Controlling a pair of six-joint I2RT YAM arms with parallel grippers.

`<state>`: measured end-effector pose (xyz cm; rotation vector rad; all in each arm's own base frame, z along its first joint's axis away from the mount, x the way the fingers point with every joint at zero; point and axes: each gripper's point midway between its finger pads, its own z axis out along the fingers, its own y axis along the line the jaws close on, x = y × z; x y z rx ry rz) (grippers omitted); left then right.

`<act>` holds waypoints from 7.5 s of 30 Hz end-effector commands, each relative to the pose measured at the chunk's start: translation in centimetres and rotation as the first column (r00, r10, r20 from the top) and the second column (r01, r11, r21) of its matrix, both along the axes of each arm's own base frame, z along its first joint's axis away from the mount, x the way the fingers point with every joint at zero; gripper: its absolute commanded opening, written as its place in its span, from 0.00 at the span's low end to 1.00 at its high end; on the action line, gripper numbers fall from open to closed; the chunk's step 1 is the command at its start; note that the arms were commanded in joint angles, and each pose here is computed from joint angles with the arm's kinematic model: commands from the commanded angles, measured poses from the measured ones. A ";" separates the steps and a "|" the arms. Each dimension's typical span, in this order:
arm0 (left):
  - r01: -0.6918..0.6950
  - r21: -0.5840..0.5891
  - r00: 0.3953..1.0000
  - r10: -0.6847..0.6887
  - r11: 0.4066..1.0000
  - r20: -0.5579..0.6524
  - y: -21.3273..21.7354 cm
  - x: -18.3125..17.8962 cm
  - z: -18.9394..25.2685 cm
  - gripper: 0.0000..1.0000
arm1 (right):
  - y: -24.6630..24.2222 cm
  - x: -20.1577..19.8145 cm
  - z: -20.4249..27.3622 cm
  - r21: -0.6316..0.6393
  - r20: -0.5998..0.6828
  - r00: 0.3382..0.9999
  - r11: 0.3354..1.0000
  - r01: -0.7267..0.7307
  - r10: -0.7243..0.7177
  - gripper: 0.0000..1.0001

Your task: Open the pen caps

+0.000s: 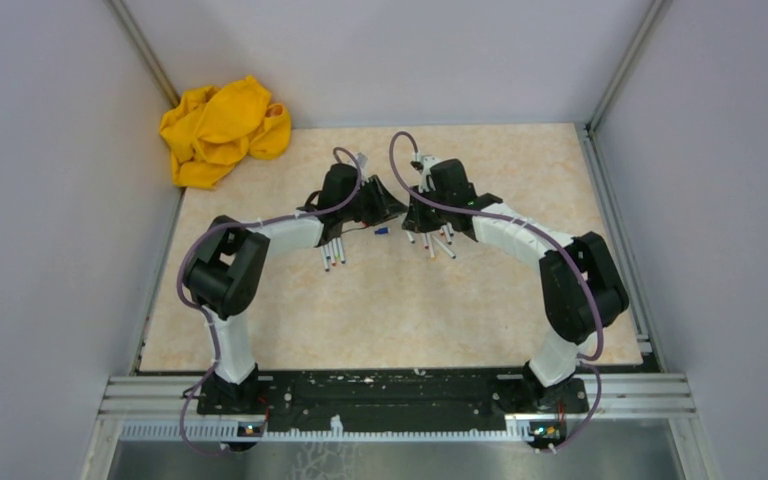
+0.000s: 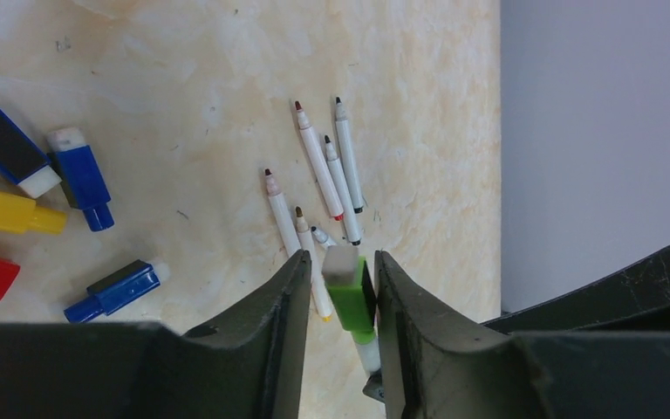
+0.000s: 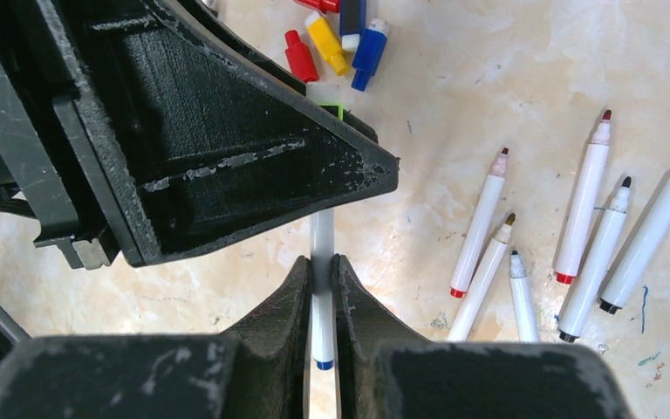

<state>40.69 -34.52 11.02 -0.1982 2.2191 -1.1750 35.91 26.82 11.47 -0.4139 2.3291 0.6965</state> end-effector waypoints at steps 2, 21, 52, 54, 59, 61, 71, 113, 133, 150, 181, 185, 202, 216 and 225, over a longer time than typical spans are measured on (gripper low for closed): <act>-0.045 -0.020 0.999 0.046 0.999 0.018 0.8 0.5 1.3 0.33 | 1.2 0.3 1.6 0.030 0.047 0.998 0.999 -0.034 0.033 0.00; -0.041 -0.083 0.999 0.044 0.996 0.029 0.7 0.1 2.9 0.00 | 2.2 0.4 1.6 0.036 0.052 0.997 0.997 -0.063 0.061 0.17; -0.297 -0.109 0.955 0.294 0.949 -0.040 6.2 5.9 1.3 0.00 | 1.7 -2.3 -2.9 0.020 -0.031 0.996 0.997 -0.079 0.079 0.00; -0.331 -0.094 0.943 0.328 0.939 -0.047 7.4 7.0 1.2 0.00 | 1.3 -2.8 -3.1 0.016 -0.032 0.997 0.997 -0.072 0.073 0.00; -0.389 -0.048 0.921 0.388 0.920 -0.038 9.1 7.8 0.9 0.00 | 1.2 -2.8 -2.2 0.024 -0.013 0.998 0.998 -0.066 0.067 0.00; -0.403 -0.046 0.915 0.402 0.914 -0.042 9.6 8.0 0.7 0.00 | 1.4 -3.0 -2.0 0.027 -0.009 0.997 0.997 -0.072 0.072 0.00; -0.444 -0.046 0.896 0.444 0.895 -0.029 11.1 9.6 1.6 0.00 | 1.9 -4.1 -1.8 0.025 0.003 0.996 0.996 -0.091 0.091 0.00; -0.399 0.197 0.909 0.415 0.896 -0.044 13.4 6.2 -2.7 0.15 | -4.8 0.4 -0.8 -0.212 0.110 0.979 0.959 0.190 -0.169 0.00; -0.345 0.261 0.919 0.380 0.902 -0.100 11.7 4.4 -6.2 0.31 | -6.6 3.7 -4.8 -0.318 0.084 0.972 0.919 0.234 -0.218 0.00; -0.328 0.265 0.924 0.366 0.907 -0.108 11.0 3.8 -6.5 0.34 | -7.5 4.3 -7.1 -0.377 0.073 0.970 0.894 0.243 -0.233 0.16; -0.376 0.242 0.922 0.388 0.895 -0.002 11.4 2.7 -1.6 0.40 | -6.1 4.0 -1.5 -0.310 0.168 0.970 0.924 0.221 -0.176 0.33; -0.409 0.236 0.911 0.411 0.881 0.043 12.3 2.5 0.1 0.43 | -4.7 3.8 0.1 -0.304 0.193 0.971 0.932 0.199 -0.145 0.39; -0.711 0.064 0.679 0.661 0.700 0.319 21.3 -2.9 13.2 0.61 | 7.7 2.7 -0.2 -0.270 0.118 0.993 0.962 0.029 0.003 0.43; -0.814 -0.074 0.518 0.778 0.576 0.356 25.9 -8.2 16.9 0.61 | 15.2 1.6 -3.7 -0.307 0.041 0.998 0.951 -0.027 0.041 0.43; -0.813 -0.080 0.517 0.778 0.577 0.357 26.1 -8.6 17.0 0.61 | 15.9 1.3 -5.9 -0.328 0.005 0.999 0.944 -0.032 0.036 0.43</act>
